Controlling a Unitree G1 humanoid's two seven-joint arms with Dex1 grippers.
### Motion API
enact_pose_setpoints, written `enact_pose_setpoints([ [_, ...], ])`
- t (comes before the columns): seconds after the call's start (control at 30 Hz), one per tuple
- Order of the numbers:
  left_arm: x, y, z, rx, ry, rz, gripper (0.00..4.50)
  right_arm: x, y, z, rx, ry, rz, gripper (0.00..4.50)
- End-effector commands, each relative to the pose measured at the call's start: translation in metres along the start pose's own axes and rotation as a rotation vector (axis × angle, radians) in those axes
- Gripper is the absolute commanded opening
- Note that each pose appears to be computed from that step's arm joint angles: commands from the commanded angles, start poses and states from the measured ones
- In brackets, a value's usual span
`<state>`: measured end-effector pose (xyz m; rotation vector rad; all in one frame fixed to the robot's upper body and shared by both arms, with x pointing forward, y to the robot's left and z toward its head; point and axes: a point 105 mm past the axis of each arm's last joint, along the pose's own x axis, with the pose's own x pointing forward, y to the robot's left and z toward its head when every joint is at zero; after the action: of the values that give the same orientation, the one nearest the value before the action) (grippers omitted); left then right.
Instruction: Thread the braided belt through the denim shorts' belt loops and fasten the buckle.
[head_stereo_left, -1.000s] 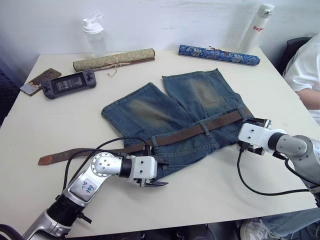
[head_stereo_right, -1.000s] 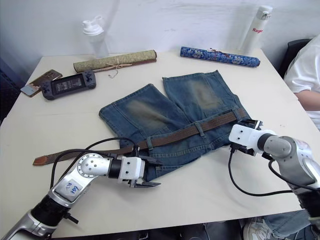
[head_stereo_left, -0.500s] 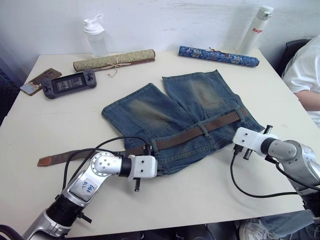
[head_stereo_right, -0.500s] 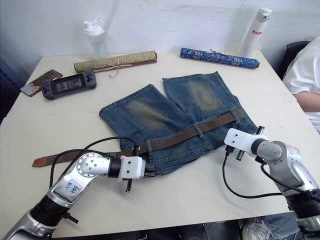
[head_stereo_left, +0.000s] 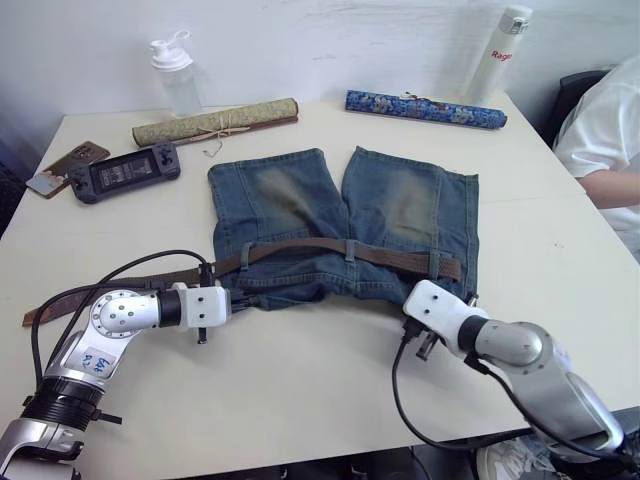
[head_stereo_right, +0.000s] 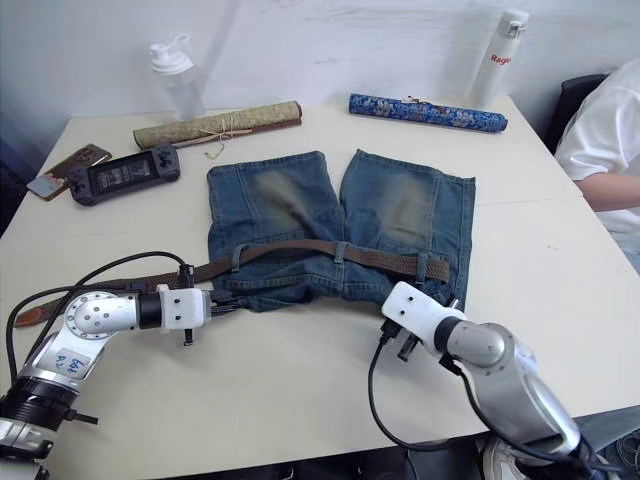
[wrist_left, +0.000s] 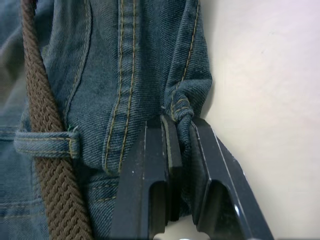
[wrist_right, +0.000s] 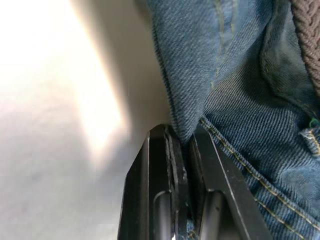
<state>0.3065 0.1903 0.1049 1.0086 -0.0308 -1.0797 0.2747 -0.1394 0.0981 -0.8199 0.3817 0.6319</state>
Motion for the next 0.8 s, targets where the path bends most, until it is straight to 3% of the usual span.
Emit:
enact_pose_setpoints([
  [0.03, 0.009, -0.004, -0.014, -0.014, 0.035, -0.001, 0.00, 0.015, -0.008, -0.034, -0.057, 0.119, -0.082, 0.06],
  [0.33, 0.023, 0.011, -0.019, 0.088, 0.038, -0.018, 0.00, 0.019, -0.050, -0.059, -0.210, 0.167, -0.186, 0.06],
  [0.63, 0.027, 0.019, -0.004, 0.143, -0.050, -0.012, 0.00, 0.016, -0.056, -0.052, -0.154, 0.118, -0.200, 0.06],
  [0.73, 0.025, 0.023, 0.002, 0.134, -0.086, 0.027, 0.00, 0.011, -0.056, -0.051, -0.147, 0.110, -0.198, 1.02],
  [0.8, 0.024, 0.024, 0.002, 0.132, -0.079, 0.041, 0.97, 0.006, -0.055, -0.052, -0.104, 0.104, -0.184, 1.89],
])
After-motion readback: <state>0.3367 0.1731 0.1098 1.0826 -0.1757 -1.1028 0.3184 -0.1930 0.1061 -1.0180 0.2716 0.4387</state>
